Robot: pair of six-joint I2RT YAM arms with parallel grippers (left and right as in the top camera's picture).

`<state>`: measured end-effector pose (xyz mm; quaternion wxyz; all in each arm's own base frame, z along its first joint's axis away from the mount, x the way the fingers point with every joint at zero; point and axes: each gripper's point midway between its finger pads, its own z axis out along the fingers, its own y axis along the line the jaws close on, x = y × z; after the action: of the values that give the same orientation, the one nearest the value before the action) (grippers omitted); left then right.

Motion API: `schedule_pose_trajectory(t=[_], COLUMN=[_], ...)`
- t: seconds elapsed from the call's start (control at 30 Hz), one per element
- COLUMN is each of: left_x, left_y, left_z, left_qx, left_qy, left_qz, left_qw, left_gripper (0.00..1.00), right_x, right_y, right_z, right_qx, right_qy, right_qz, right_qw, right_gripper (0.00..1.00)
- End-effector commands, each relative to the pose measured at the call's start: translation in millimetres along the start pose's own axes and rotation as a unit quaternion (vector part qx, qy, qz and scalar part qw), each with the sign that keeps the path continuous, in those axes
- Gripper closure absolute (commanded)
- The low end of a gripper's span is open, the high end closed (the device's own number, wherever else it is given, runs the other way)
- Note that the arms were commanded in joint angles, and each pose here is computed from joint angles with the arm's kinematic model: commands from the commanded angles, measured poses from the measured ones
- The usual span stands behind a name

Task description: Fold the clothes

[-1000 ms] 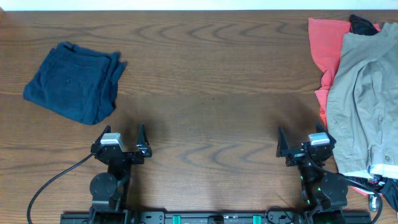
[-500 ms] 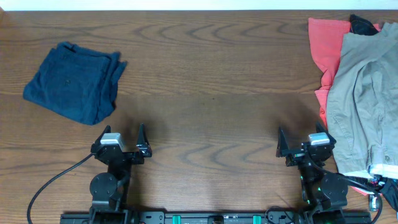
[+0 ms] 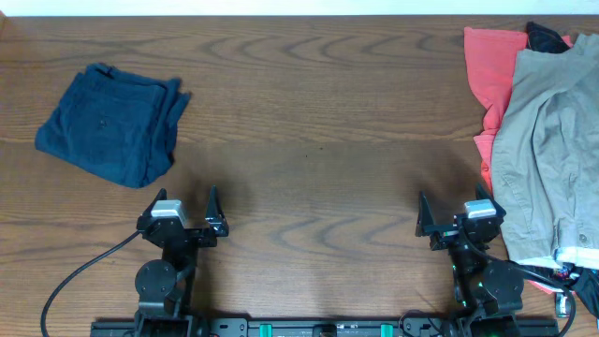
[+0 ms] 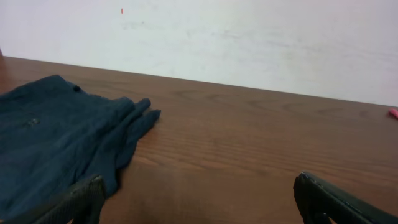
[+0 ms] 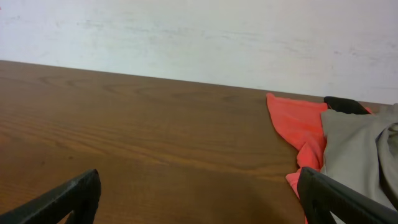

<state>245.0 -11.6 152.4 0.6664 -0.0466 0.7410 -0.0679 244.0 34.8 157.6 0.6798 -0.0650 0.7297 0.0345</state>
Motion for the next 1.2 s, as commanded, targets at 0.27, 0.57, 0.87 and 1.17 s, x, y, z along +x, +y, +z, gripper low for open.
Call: schedule_pose_trajectory(t=[0.27, 0.57, 0.87, 1.17], left_x=[15, 15, 8, -17], left_y=[6, 6, 4, -7], left_z=[0, 0, -7, -16], left_qx=[-0.012, -0.012, -0.020, -0.019], left_qy=[0.025, 0.025, 0.062, 0.145], left_qz=[0.008, 0.007, -0.044, -0.047], left_qw=[1.000, 1.000, 0.997, 0.988], left_gripper=[0.02, 0.02, 0.02, 0.02], right_x=[1, 1, 0, -12], right_y=[4, 5, 4, -1], right_z=[0, 0, -2, -5], right_qx=[-0.009, -0.011, -0.010, 0.003], right_qy=[0.001, 0.001, 0.011, 0.076], right_qz=[-0.006, 0.023, 0.035, 0.033], right_qw=[1.000, 1.000, 0.999, 0.997], right_gripper=[0.01, 0.01, 0.01, 0.01])
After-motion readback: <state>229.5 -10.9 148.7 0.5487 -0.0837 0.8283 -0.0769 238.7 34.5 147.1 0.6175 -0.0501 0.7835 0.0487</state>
